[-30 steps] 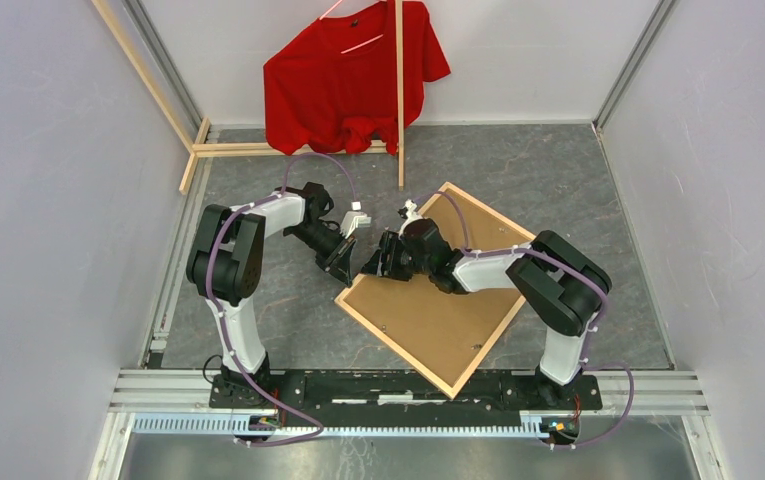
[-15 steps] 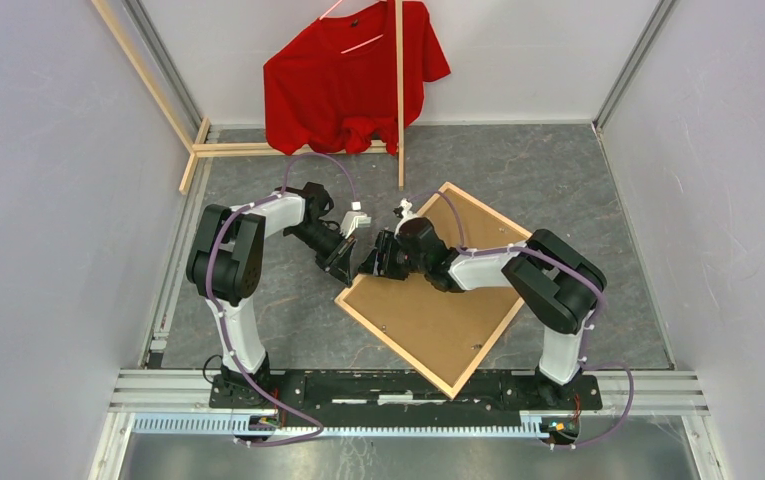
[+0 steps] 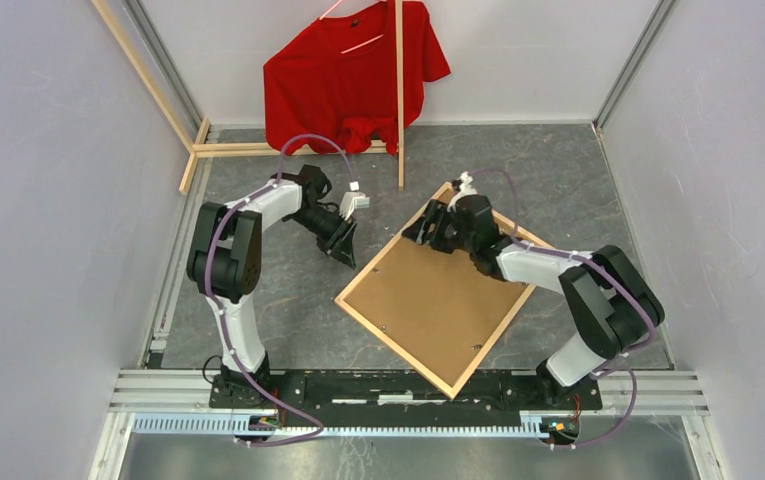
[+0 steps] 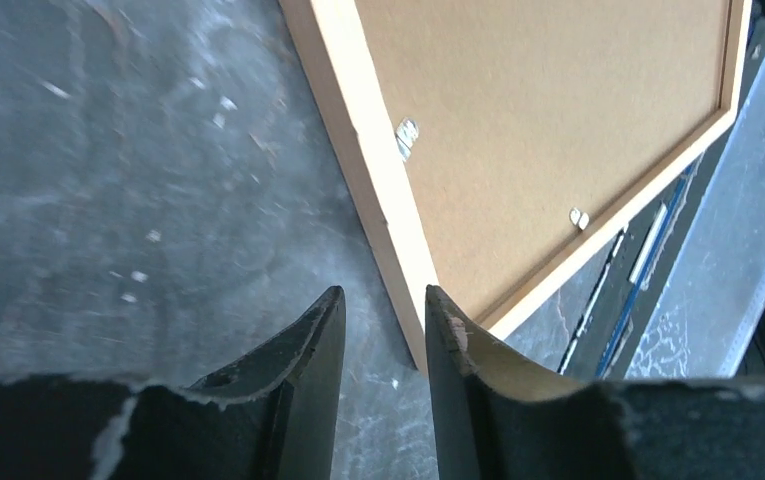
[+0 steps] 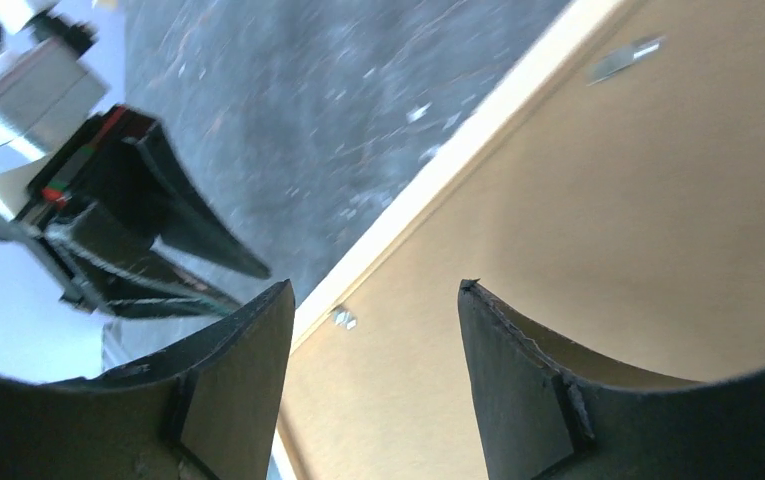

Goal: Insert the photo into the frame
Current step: Install the photo frame at the center of the board.

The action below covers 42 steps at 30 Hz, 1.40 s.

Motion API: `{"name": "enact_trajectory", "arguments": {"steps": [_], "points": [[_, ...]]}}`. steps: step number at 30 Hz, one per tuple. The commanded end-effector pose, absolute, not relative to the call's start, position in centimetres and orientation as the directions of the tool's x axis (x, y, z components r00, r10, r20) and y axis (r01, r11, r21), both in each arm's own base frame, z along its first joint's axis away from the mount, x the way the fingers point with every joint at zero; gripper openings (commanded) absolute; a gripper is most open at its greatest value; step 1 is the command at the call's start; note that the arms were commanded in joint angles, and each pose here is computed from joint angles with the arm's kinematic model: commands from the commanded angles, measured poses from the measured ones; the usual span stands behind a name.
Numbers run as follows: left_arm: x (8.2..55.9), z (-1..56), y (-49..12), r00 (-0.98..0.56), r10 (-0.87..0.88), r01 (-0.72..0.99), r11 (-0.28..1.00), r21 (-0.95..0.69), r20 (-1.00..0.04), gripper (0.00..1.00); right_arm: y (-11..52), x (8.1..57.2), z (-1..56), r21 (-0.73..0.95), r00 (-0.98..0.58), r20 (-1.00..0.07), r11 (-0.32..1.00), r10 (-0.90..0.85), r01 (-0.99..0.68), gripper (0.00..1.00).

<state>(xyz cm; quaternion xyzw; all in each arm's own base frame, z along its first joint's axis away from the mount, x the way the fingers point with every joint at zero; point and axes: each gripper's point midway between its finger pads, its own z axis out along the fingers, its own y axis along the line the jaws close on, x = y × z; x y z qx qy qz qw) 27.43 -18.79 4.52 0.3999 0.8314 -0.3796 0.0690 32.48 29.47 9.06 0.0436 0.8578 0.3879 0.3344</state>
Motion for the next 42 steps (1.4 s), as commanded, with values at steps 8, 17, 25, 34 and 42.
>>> {"name": "enact_trajectory", "arguments": {"steps": [8, 17, 25, 34, 42], "points": [[32.3, 4.6, -22.9, -0.729, 0.519, 0.661, 0.366, -0.655, -0.445, 0.42, 23.6, 38.2, 7.0, 0.600, -0.723, -0.597, 0.791, 0.348, -0.115, 0.68], [32.6, 4.1, -24.4, -0.726, 0.517, 0.660, 0.338, -0.671, -0.454, 0.36, 24.5, 41.2, 5.5, 0.610, -0.736, -0.579, 0.785, 0.351, -0.106, 0.68], [31.6, 3.5, -24.4, -0.723, 0.532, 0.656, 0.328, -0.680, -0.440, 0.33, 24.4, 42.7, 4.7, 0.620, -0.738, -0.565, 0.780, 0.369, -0.085, 0.66], [31.3, 3.2, -24.6, -0.716, 0.545, 0.660, 0.327, -0.676, -0.436, 0.32, 24.6, 42.9, 4.1, 0.640, -0.744, -0.544, 0.765, 0.388, -0.069, 0.64], [31.1, 3.3, -24.6, -0.709, 0.553, 0.668, 0.326, -0.670, -0.438, 0.31, 24.8, 43.4, 3.8, 0.653, -0.743, -0.531, 0.755, 0.407, -0.053, 0.63]]}}
